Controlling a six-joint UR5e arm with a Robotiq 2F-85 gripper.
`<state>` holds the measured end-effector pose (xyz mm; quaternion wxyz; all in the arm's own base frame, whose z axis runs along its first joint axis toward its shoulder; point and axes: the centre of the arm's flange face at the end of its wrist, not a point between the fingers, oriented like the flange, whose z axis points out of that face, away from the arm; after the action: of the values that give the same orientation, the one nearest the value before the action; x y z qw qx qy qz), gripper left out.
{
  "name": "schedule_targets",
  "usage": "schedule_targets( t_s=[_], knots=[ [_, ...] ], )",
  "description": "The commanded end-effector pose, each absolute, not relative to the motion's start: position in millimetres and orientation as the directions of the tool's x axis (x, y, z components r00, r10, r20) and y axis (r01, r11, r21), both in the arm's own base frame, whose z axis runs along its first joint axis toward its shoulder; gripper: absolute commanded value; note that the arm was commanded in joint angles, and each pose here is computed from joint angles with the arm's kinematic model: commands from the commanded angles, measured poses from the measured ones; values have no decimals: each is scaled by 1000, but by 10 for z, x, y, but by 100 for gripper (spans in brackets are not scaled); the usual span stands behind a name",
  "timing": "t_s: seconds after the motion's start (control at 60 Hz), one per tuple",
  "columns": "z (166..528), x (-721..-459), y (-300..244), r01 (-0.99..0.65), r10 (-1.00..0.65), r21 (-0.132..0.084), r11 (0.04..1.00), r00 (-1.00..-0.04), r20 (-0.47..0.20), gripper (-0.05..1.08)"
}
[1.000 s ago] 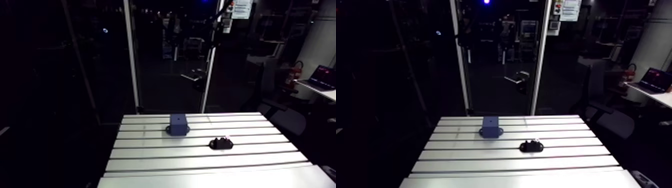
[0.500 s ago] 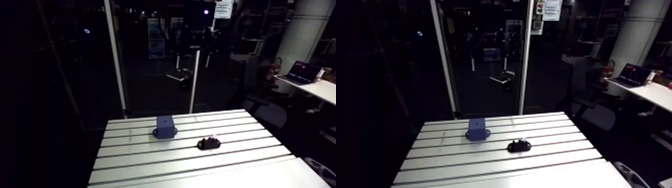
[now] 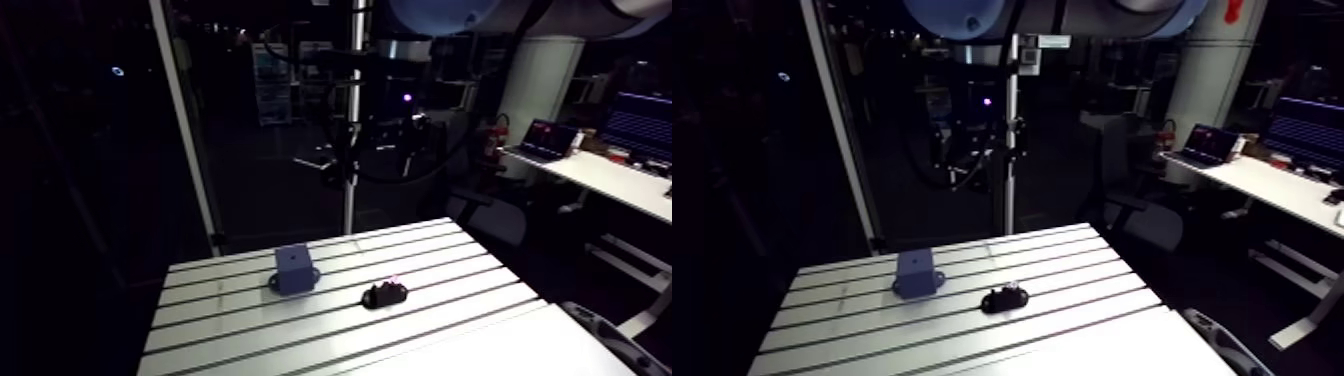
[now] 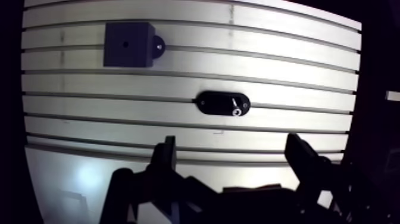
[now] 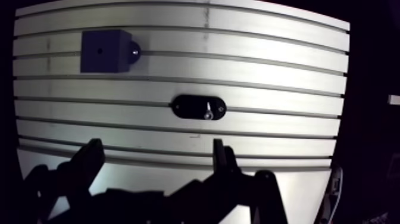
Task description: Pick up the M10 bolt and insert it into the hole until fully seated.
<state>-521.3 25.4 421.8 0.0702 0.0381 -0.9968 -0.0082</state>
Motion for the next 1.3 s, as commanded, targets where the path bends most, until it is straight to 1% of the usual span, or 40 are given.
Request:
schedule_targets(
  t_s=[0.017,0.3,0.417,0.483,0.517,0.55,0.583,0.667,0.717,0.783,1.05,1.1,1.15,1.2,1.25,1.3],
  knots=[
    [3806,-5099,541,-35,-40,35,999,-985,170,1],
    [3520,-5061,621,-14,-21,39,999,-981,193,1],
    [3418,-5051,623,-10,-17,37,999,-983,184,2],
    [3339,-5054,625,-11,-16,32,999,-985,172,6],
    [3276,-5074,633,-10,-15,31,999,-986,169,10],
    [3276,-5074,633,-10,-15,31,999,-986,169,10],
    [3217,-5094,646,-11,-15,26,1000,-986,165,16],
    [3172,-5110,647,-13,-16,23,1000,-987,158,20],
    [3101,-5127,660,-9,-11,18,1000,-989,147,26],
    [3026,-5154,679,-6,-8,14,1000,-990,139,29],
    [2859,-5189,737,2,1,3,1000,-994,111,32],
    [2799,-5196,774,9,9,-1,1000,-995,101,37],
    [2771,-5199,799,15,15,-4,1000,-995,99,38],
    [2754,-5195,799,16,16,-3,1000,-995,101,38],
    [2759,-5209,804,14,14,3,1000,-993,117,38],
    [2748,-5209,802,12,12,3,1000,-993,121,38]
  ],
)
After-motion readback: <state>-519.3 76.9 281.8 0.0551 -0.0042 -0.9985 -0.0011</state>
